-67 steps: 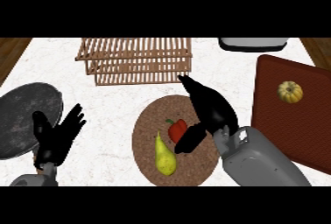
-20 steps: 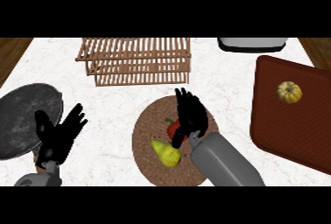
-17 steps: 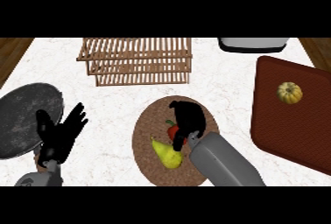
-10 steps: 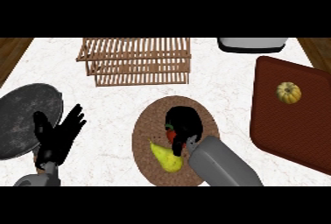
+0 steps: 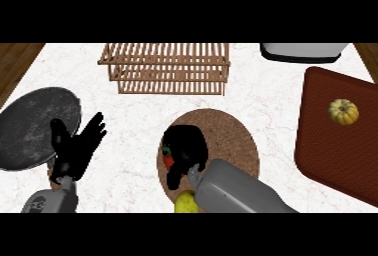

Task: Pick the bell pepper from the placemat and place it in the tiered shelf

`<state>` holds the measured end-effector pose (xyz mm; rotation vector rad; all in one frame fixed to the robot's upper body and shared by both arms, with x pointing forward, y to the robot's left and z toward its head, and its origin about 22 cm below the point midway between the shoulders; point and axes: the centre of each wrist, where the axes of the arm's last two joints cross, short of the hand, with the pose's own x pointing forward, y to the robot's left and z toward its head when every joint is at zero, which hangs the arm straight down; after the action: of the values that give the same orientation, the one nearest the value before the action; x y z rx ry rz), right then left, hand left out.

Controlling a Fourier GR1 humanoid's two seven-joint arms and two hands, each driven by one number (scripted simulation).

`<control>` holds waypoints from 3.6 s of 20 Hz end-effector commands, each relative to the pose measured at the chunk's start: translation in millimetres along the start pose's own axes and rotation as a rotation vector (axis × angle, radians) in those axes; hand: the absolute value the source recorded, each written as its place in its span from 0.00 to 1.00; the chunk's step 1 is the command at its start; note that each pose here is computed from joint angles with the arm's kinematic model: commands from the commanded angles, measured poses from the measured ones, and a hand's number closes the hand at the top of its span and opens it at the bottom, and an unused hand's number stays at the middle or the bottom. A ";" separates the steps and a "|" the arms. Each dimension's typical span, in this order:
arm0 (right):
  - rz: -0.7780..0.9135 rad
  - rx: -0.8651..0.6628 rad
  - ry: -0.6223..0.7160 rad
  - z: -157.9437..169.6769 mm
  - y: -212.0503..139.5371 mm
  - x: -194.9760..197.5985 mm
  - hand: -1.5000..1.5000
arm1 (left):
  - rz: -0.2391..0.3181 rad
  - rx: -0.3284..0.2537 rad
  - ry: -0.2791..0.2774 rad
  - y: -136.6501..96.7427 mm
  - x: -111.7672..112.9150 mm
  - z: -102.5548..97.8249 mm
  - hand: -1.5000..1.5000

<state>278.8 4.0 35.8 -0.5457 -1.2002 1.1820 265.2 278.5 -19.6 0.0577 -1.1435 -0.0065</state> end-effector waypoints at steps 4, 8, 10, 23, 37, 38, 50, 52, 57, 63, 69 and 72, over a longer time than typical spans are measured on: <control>-0.148 -0.159 -0.066 24.2 -38.2 69.0 1.00 | -0.021 -0.035 0.016 -9.1 3.4 -7.5 0.50; -0.174 -0.312 -0.126 45.3 -56.7 103.4 1.00 | -0.026 -0.013 0.028 -6.0 -5.6 -6.5 0.50; -0.163 -0.391 -0.138 52.0 -83.7 127.7 1.00 | -0.020 -0.021 0.039 1.9 3.5 -8.8 0.50; -0.212 -0.606 -0.076 89.3 -195.7 215.2 1.00 | -0.002 0.050 0.031 6.8 -6.5 -2.6 0.50; -0.281 -0.691 0.000 41.8 -294.2 203.5 1.00 | 0.027 0.028 0.026 23.6 -2.3 3.6 0.50; -0.274 -0.677 -0.016 42.7 -301.0 201.0 1.00 | 0.022 0.040 0.027 4.5 -13.0 8.6 0.50; -0.143 -0.614 -0.011 -21.3 -284.0 158.0 1.00 | 0.004 0.017 0.034 -1.3 -2.7 1.7 0.50; -0.147 -0.641 0.017 -23.0 -290.2 159.1 1.00 | 0.003 0.018 0.018 -5.6 5.8 -2.5 0.50; -0.141 -0.659 0.037 -40.7 -292.2 133.5 1.00 | -0.008 0.013 0.006 -4.4 -3.1 6.2 0.50; -0.139 -0.683 -0.023 -44.2 -284.9 136.8 1.00 | 0.005 -0.011 0.003 -2.7 -0.1 -5.0 0.50; -0.146 -0.646 -0.052 -56.5 -278.8 116.8 1.00 | -0.005 0.015 0.008 9.7 3.9 15.7 0.50; -0.175 -0.646 -0.073 -46.3 -286.4 134.1 1.00 | 0.001 0.018 0.010 3.6 4.3 -3.2 0.50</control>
<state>428.6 30.4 311.5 -0.8906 -1.6486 0.6507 262.1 280.2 -17.2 0.0689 -1.1513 -0.0036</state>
